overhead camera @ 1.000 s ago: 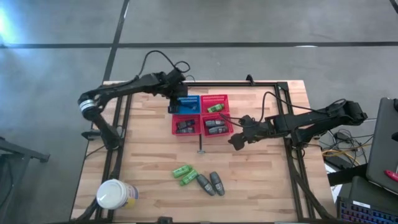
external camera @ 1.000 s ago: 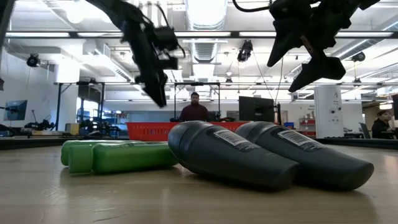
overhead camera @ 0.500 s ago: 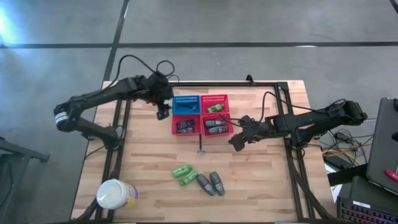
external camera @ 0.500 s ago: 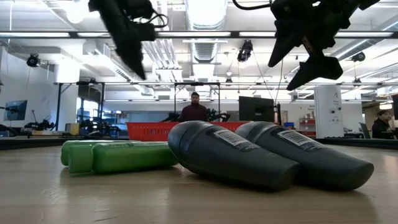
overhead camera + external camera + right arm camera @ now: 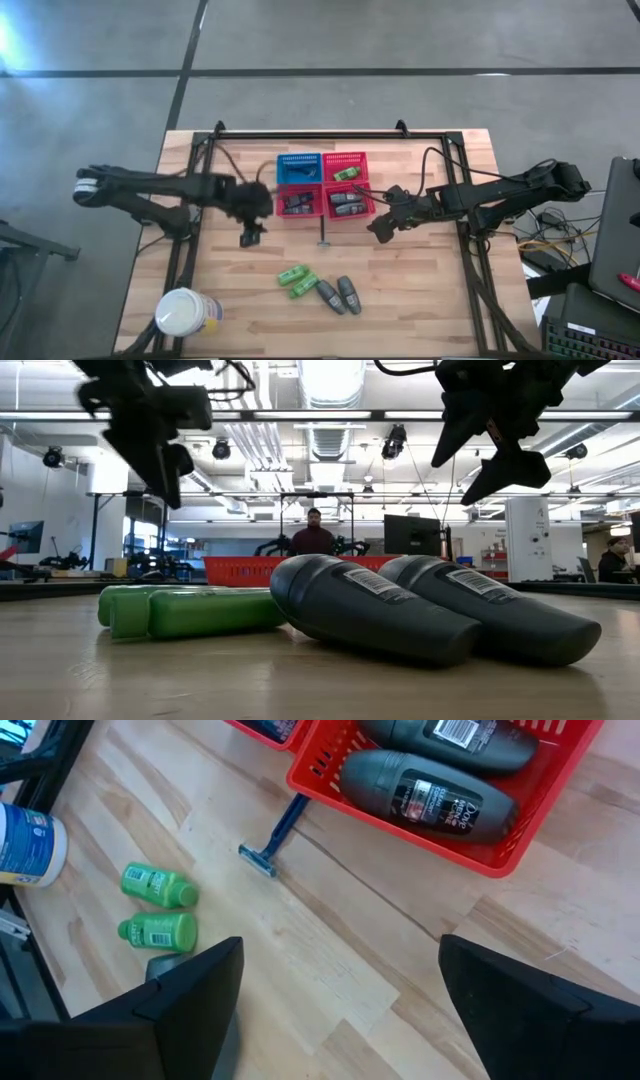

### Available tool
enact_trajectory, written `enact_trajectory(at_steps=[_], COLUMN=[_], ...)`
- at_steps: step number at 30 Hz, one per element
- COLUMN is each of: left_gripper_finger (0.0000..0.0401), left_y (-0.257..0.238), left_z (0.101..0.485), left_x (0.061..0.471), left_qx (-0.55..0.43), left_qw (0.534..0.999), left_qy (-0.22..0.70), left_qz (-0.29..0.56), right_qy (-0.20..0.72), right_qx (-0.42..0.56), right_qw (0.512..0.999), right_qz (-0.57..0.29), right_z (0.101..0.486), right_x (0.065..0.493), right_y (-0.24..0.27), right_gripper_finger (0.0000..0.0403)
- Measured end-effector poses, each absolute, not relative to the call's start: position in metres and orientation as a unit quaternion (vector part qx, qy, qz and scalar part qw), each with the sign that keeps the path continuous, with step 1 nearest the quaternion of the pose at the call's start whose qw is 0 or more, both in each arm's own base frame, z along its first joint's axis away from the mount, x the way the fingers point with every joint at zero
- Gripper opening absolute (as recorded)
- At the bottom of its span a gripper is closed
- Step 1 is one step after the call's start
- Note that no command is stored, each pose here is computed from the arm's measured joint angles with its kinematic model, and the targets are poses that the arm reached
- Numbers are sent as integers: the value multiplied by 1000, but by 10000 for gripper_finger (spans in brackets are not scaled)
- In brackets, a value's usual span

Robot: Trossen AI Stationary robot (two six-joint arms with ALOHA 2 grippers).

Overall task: Pick & Place Travel size toiletries
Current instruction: Put the shampoo into the top red bin

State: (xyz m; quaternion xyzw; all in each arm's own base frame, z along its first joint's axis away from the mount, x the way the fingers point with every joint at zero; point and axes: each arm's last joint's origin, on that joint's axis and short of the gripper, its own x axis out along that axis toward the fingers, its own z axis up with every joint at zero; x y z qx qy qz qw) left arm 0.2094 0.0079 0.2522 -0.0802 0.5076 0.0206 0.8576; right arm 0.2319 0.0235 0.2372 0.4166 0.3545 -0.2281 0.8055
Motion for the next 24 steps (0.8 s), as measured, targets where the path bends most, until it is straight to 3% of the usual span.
enact_trajectory(at_steps=[5,12,18,24], left_gripper_finger=[209,211,247,267], left_y=[-28,-59,-83,-126], left_z=[244,238,229,217], left_x=[214,217,225,241], left_qx=[-99,-121,-166,-111], left_qw=[874,894,886,888], left_qy=[476,428,430,445], left_qz=[-2,48,48,31], right_qy=[354,354,355,364], right_qx=[417,417,415,414], right_qw=[805,806,806,806], right_qz=[-228,-228,-227,-215], right_z=[237,237,237,237], right_x=[232,232,232,232], right_y=[24,24,24,25], right_gripper_finger=[352,363,364,364])
